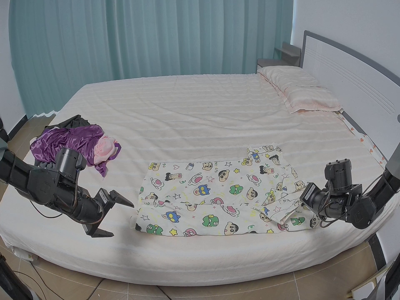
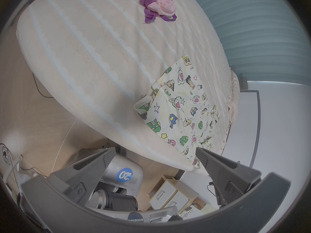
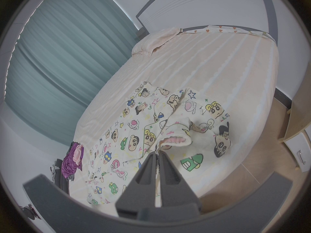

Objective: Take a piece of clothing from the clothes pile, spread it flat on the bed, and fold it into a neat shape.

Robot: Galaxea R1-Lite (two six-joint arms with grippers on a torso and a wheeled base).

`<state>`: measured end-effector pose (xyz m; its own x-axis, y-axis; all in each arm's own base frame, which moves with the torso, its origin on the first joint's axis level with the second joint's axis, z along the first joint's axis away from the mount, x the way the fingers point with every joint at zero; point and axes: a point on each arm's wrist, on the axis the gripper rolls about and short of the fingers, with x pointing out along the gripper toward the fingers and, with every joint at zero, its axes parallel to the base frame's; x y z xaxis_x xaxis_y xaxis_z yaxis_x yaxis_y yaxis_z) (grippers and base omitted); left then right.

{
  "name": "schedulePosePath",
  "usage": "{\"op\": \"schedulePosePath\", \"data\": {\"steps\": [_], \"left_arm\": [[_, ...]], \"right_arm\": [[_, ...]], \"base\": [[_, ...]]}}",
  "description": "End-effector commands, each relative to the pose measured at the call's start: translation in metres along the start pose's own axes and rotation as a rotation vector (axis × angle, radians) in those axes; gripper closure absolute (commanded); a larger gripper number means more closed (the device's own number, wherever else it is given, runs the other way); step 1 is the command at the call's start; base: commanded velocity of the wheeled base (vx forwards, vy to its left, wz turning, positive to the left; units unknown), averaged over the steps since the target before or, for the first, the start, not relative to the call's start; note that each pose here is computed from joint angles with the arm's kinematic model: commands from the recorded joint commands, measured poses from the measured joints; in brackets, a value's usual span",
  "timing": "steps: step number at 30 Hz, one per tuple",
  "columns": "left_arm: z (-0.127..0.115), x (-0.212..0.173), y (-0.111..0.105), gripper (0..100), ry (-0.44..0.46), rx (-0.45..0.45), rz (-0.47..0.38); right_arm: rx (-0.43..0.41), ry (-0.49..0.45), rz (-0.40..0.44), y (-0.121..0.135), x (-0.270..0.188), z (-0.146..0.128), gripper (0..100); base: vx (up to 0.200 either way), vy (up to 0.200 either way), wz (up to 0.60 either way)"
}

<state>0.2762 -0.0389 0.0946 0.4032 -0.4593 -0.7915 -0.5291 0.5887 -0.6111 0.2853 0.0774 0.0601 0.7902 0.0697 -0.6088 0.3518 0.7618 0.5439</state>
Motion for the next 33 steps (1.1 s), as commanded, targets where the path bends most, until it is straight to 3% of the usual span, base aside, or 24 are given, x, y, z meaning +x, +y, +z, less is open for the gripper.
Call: {"op": "schedulePosePath", "data": {"steps": [1, 9, 10, 16, 22, 25, 33], "left_arm": [[0.0, 0.001, 0.0, 0, 0.003, 0.0, 0.003], [0.001, 0.004, 0.002, 0, 0.008, -0.003, 0.011], [0.001, 0.005, 0.002, 0, 0.011, -0.005, 0.015], [0.001, 0.008, 0.004, 0, 0.015, -0.005, 0.024], [0.002, 0.009, 0.004, 0, 0.018, -0.007, 0.027], [0.001, 0.009, 0.003, 0, 0.02, -0.005, 0.025], [-0.002, 0.012, 0.002, 0, 0.03, 0.003, 0.028]], "right_arm": [[-0.007, 0.016, -0.002, -0.003, -0.007, -0.006, 100], [-0.033, 0.081, -0.054, -0.019, -0.015, -0.025, 100], [-0.039, 0.088, -0.057, -0.021, -0.017, -0.028, 0], [-0.049, 0.102, -0.058, -0.026, -0.02, -0.034, 0], [-0.065, 0.092, -0.003, -0.014, -0.022, -0.036, 0], [-0.088, 0.1, 0.066, 0.008, -0.009, -0.041, 0], [-0.134, 0.145, 0.124, 0.045, 0.041, -0.062, 0]], "base": [[0.0, 0.0, 0.0], [0.0, 0.0, 0.0], [0.0, 0.0, 0.0], [0.0, 0.0, 0.0], [0.0, 0.0, 0.0], [0.0, 0.0, 0.0], [0.0, 0.0, 0.0]]}}
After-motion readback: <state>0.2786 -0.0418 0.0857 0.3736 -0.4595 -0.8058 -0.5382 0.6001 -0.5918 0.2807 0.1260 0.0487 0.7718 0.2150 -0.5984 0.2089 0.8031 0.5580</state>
